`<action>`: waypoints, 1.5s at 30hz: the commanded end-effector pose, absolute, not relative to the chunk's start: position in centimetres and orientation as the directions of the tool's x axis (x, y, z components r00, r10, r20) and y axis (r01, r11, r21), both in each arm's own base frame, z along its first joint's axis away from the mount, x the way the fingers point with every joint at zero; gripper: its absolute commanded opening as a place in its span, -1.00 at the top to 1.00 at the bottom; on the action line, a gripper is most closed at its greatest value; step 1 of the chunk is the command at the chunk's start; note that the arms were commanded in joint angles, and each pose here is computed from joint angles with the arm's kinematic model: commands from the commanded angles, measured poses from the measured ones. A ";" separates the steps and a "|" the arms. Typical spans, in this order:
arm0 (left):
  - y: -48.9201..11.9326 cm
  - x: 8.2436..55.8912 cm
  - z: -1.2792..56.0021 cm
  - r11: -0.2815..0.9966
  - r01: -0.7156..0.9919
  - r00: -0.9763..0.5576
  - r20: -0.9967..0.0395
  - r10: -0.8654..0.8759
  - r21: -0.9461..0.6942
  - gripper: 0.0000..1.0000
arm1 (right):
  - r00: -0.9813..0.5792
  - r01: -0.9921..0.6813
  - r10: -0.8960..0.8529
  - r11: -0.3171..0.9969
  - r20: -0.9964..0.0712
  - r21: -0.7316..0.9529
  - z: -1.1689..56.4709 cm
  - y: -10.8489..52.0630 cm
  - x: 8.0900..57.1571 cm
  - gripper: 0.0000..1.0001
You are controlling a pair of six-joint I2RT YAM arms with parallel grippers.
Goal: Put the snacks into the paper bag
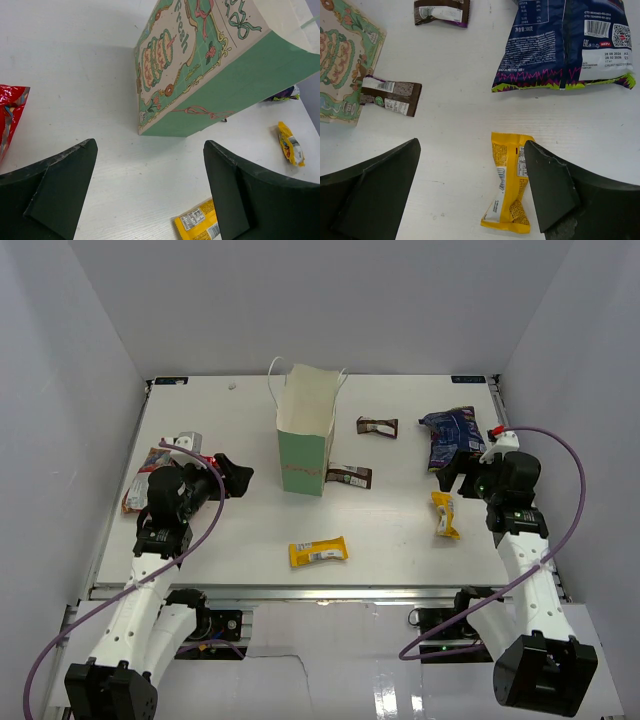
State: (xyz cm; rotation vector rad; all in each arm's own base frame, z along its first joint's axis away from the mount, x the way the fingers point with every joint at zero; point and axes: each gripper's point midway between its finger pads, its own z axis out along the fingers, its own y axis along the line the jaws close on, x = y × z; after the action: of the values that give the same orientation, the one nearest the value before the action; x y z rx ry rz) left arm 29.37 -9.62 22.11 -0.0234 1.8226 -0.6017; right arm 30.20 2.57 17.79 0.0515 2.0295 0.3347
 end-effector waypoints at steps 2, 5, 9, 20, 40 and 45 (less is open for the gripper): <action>-9.4 29.7 23.3 0.871 0.275 -0.322 -0.893 -0.315 -0.406 -0.96 | -0.370 -0.186 0.171 0.949 -0.913 0.254 21.2 3.4 30.5 -0.80; -9.4 29.7 23.1 0.873 0.269 -0.328 -0.891 -0.313 -0.406 -0.96 | -0.338 -0.330 0.092 0.921 -0.937 0.209 20.3 5.2 29.7 -0.80; -9.3 29.7 23.2 0.874 0.270 -0.325 -0.893 -0.312 -0.404 -0.96 | -0.287 -0.574 -0.127 0.816 -0.949 0.065 18.4 7.5 28.0 -0.80; -10.5 29.5 23.1 0.843 0.318 -0.362 -0.877 -0.315 -0.434 -0.96 | -0.426 -0.608 -0.256 0.791 -0.868 0.065 18.2 6.5 32.0 -0.80; -10.7 29.5 23.1 0.837 0.325 -0.367 -0.874 -0.317 -0.440 -0.96 | -0.618 0.112 -0.132 0.961 -0.775 -0.253 13.4 -0.5 47.9 -0.83; -10.7 29.6 22.9 0.837 0.322 -0.373 -0.872 -0.317 -0.442 -0.96 | -0.677 0.273 -0.124 0.873 -0.725 -0.405 11.8 -3.5 48.6 -0.80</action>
State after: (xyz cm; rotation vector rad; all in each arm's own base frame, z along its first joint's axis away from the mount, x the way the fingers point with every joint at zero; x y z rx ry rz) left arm 29.25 -10.59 20.94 -0.0100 1.8781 -0.6645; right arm 47.54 0.45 9.76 -0.0714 2.3151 -0.3816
